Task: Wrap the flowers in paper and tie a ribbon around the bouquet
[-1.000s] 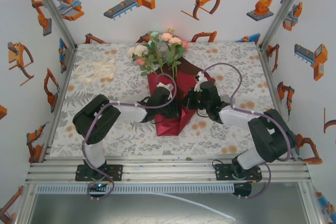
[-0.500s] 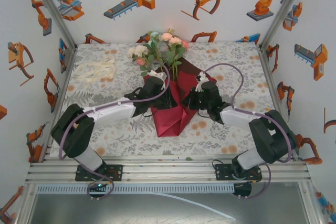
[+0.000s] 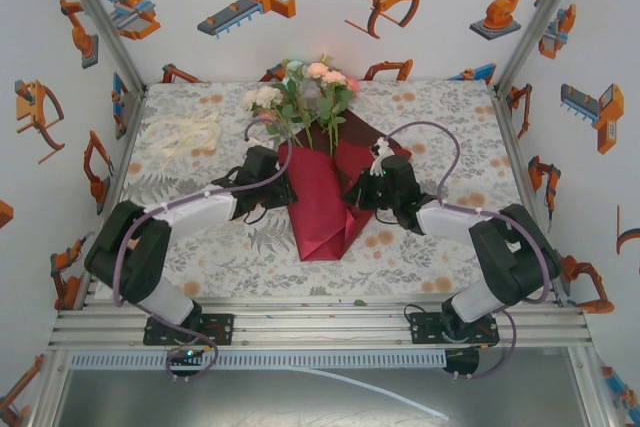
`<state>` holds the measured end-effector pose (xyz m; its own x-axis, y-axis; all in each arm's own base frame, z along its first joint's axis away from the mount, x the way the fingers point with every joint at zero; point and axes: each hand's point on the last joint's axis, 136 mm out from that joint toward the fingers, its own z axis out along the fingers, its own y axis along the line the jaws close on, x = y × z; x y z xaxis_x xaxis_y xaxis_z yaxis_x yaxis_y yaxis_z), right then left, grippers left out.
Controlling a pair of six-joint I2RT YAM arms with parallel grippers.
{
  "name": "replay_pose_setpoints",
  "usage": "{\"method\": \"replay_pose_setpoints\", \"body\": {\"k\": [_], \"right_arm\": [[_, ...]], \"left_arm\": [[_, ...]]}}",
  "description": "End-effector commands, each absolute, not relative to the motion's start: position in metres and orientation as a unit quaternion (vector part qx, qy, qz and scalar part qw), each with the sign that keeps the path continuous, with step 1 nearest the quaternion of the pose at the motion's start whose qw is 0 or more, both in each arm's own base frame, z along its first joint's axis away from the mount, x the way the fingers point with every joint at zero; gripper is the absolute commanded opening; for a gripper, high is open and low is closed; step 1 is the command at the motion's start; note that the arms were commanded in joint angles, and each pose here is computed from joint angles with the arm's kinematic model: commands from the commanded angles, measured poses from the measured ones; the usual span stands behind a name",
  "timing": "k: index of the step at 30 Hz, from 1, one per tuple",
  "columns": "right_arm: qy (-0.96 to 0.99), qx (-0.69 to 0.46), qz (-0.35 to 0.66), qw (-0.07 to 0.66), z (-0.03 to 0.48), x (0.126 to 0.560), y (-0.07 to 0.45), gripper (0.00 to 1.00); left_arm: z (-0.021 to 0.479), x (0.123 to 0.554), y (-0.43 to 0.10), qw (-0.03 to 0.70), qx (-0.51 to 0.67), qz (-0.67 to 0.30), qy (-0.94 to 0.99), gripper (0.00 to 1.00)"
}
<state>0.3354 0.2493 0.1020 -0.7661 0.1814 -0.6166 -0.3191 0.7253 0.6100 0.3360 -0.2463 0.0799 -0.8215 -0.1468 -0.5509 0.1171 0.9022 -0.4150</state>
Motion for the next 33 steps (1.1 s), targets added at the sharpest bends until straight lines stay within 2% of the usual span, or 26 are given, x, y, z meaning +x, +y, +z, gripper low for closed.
{"method": "replay_pose_setpoints", "body": {"k": [1, 12, 19, 25, 33], "right_arm": [[0.851, -0.043, 0.387, 0.352, 0.118, 0.344, 0.258, 0.07], [0.846, -0.111, 0.362, 0.375, 0.149, 0.341, 0.279, 0.08], [0.826, -0.189, 0.363, 0.387, 0.165, 0.332, 0.32, 0.09], [0.811, -0.235, 0.41, 0.343, 0.145, 0.314, 0.359, 0.1], [0.846, -0.179, 0.378, 0.331, 0.098, 0.324, 0.348, 0.13]], "left_arm": [[0.081, 0.342, -0.271, 0.292, 0.015, -0.262, 0.92, 0.36], [0.056, 0.339, -0.275, 0.266, -0.004, -0.271, 0.925, 0.32], [0.057, 0.338, -0.276, 0.266, -0.002, -0.269, 0.925, 0.32], [0.056, 0.337, -0.278, 0.264, -0.003, -0.271, 0.926, 0.32], [0.058, 0.334, -0.277, 0.263, -0.006, -0.278, 0.924, 0.32]]}}
